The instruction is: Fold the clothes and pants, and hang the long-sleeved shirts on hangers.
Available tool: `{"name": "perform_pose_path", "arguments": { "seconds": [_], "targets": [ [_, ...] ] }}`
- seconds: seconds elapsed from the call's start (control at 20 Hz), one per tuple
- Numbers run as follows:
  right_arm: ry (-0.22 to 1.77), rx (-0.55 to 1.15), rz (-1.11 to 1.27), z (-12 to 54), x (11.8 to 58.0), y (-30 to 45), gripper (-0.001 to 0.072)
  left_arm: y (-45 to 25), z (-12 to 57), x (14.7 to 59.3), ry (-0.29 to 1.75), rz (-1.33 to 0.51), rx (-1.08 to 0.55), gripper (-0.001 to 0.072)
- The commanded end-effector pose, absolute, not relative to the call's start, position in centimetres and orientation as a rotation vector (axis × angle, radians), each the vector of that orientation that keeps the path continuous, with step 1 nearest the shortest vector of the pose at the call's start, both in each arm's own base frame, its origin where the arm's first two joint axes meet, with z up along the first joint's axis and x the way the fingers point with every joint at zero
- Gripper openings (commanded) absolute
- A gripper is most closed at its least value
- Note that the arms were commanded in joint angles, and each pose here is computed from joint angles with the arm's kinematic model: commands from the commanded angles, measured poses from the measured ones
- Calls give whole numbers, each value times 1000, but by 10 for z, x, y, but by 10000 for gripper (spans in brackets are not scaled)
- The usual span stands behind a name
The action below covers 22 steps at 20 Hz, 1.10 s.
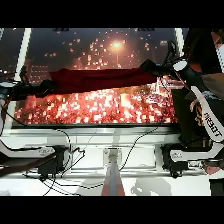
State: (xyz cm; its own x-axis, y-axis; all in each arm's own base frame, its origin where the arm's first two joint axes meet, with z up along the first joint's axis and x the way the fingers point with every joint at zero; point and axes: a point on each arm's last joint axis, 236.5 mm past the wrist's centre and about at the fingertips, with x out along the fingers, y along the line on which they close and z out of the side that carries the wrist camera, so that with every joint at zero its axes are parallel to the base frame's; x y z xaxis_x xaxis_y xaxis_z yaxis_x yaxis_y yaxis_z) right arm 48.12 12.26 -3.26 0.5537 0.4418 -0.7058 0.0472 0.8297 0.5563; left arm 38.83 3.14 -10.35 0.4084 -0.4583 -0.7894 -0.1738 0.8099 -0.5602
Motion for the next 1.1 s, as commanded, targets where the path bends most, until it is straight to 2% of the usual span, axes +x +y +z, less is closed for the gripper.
{"name": "perform_pose_path", "arguments": {
  "seconds": [0.0,0.05,0.1,0.15,0.25,0.4,0.5,0.8,1.05],
  "targets": [
    [987,534,287,-33,475,132,566,22,-108,413,1117,-181,-540,304],
    [983,506,303,-31,476,137,470,18,-101,425,1088,-187,-505,111],
    [972,471,330,-27,477,144,325,12,-91,439,1055,-202,-470,16],
    [948,433,365,-18,480,154,187,6,-78,452,1025,-223,-437,16],
    [867,353,425,5,492,175,15,-9,-43,475,965,-285,-348,15],
    [709,316,433,39,515,205,12,-36,27,481,907,-423,-267,15],
    [701,301,481,41,513,237,11,-47,77,468,868,-499,-222,16],
    [879,193,765,-18,449,388,11,-53,188,432,650,-501,-107,15],
    [848,143,941,-23,398,503,10,-62,211,418,609,-527,-100,15]
  ]
}}
